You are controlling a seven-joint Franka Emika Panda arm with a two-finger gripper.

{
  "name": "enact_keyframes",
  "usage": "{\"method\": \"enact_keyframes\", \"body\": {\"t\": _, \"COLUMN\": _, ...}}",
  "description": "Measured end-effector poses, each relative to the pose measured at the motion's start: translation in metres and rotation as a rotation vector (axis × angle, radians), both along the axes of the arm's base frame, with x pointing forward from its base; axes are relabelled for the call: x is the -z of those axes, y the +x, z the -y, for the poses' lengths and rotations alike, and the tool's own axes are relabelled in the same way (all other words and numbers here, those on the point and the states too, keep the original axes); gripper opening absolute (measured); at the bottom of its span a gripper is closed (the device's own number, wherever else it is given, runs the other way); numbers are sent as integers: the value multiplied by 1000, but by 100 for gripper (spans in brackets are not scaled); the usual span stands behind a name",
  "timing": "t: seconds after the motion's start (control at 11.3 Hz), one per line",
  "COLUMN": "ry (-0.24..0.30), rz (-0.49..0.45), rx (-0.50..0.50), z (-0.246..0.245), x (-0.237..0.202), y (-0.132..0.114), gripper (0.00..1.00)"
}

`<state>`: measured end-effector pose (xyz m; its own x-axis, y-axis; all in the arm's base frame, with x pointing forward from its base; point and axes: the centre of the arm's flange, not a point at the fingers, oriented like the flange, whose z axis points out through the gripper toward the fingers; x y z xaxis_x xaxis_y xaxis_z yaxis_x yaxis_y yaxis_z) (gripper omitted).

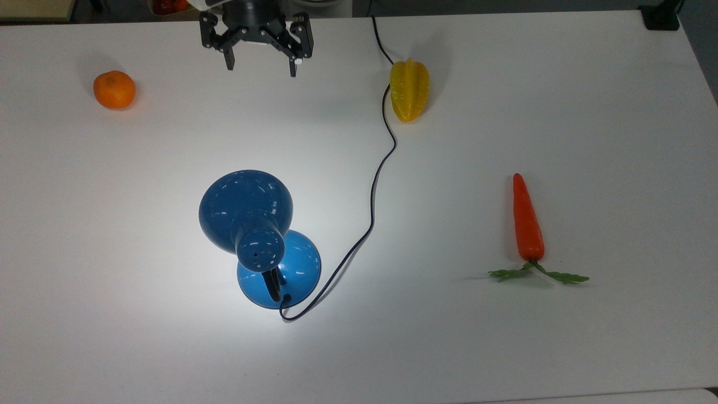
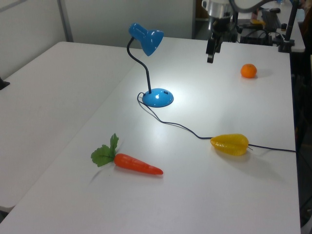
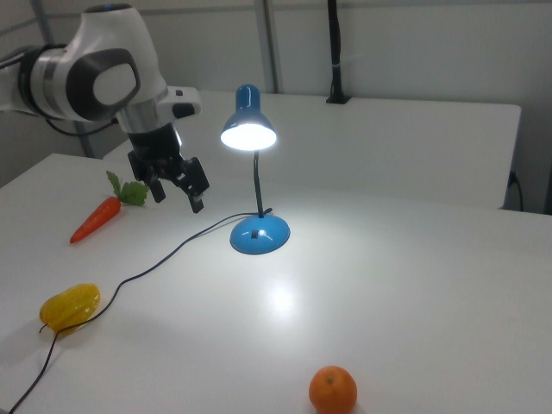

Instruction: Turn on desk lamp

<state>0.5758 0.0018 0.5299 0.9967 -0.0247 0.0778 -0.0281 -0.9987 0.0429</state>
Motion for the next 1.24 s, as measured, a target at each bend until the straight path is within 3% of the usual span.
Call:
{"method": "enact_keyframes", "body": {"t": 0.27, "ry": 6, "rz": -17, "rx": 45, "z": 1, "x": -48, "y": -20, "gripper": 100}}
{"method": "enact_keyframes", "body": {"t": 0.53, "ry": 25, "rz": 28, "rx": 128, "z": -15, "x": -91, "y": -22, "gripper": 100}}
{"method": "enact_keyframes", "body": {"t": 0.71, "ry": 30, "rz": 44, "rx": 116, "z": -37, "x": -103, "y": -24, "gripper": 100}}
{"method": "enact_keyframes", "body": {"t": 0.88, "ry": 50, "rz": 34, "rx": 70, "z": -52, "x": -100, "y": -23, "gripper": 100}}
{"method": "enact_keyframes", "body": {"t": 1.24, "ry": 61, "rz": 16, "rx": -188, "z": -55, "x": -91, "y": -18, "gripper": 100}}
